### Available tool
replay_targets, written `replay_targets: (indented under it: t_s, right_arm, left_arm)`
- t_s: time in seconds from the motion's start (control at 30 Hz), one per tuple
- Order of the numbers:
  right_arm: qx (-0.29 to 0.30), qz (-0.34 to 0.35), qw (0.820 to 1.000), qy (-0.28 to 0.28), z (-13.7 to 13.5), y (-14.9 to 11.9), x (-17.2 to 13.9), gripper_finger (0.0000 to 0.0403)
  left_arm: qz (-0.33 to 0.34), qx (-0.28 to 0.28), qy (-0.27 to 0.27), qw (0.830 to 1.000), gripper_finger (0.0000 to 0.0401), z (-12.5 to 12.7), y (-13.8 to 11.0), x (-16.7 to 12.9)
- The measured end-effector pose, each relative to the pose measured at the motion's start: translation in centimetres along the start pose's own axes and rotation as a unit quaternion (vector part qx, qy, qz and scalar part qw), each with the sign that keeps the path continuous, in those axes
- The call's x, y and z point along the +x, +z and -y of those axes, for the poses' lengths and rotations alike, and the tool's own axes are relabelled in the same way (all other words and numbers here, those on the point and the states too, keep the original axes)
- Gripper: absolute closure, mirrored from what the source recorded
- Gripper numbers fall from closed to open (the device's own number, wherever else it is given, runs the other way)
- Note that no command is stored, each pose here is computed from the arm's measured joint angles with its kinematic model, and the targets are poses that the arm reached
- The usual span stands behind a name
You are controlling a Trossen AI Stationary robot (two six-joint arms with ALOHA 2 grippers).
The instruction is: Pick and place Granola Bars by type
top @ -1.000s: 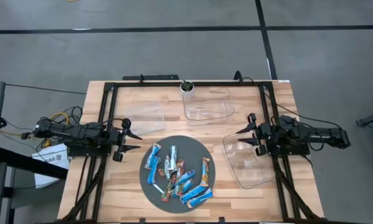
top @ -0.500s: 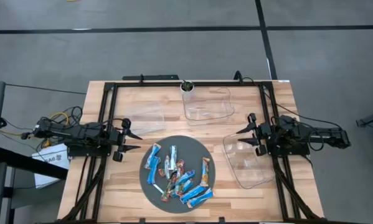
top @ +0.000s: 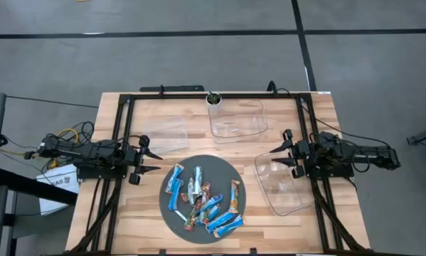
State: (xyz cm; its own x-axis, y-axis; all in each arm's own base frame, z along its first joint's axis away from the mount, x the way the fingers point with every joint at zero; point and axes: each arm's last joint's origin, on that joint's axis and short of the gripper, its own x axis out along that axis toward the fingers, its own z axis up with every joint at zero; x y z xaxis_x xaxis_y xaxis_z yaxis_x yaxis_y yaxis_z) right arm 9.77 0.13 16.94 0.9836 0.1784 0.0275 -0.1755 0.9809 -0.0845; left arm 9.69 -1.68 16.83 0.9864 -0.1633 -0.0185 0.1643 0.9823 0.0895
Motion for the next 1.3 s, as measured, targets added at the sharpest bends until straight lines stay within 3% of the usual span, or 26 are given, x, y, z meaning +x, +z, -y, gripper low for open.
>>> replay_targets:
  t_s: [0.13,0.33,0.63,0.87,1.0,1.3]
  right_arm:
    - [0.0,0.0,1.0,0.0,0.0,0.0,0.0,0.027]
    - [0.0,0.0,1.0,0.0,0.0,0.0,0.0,0.0268]
    - [0.0,0.0,1.0,0.0,0.0,0.0,0.0,0.0268]
    - [0.0,0.0,1.0,0.0,0.0,0.0,0.0,0.027]
    - [0.0,0.0,1.0,0.0,0.0,0.0,0.0,0.0268]
    - [0.0,0.0,1.0,0.0,0.0,0.0,0.0,0.0268]
  left_arm:
    - [0.004,-0.005,0.001,1.0,0.0247,0.0,0.1,0.0]
    - [0.01,-0.068,0.002,0.998,0.0247,0.0,0.2,0.0]
    - [0.016,-0.096,0.045,0.994,0.0247,-0.3,0.2,0.0]
    - [0.03,-0.089,0.112,0.989,0.0247,-0.7,0.6,0.4]
    - [-0.016,-0.083,0.115,0.99,0.0247,-0.7,1.0,1.4]
    - [-0.126,-0.075,0.108,0.983,0.0247,-0.4,4.6,5.9]
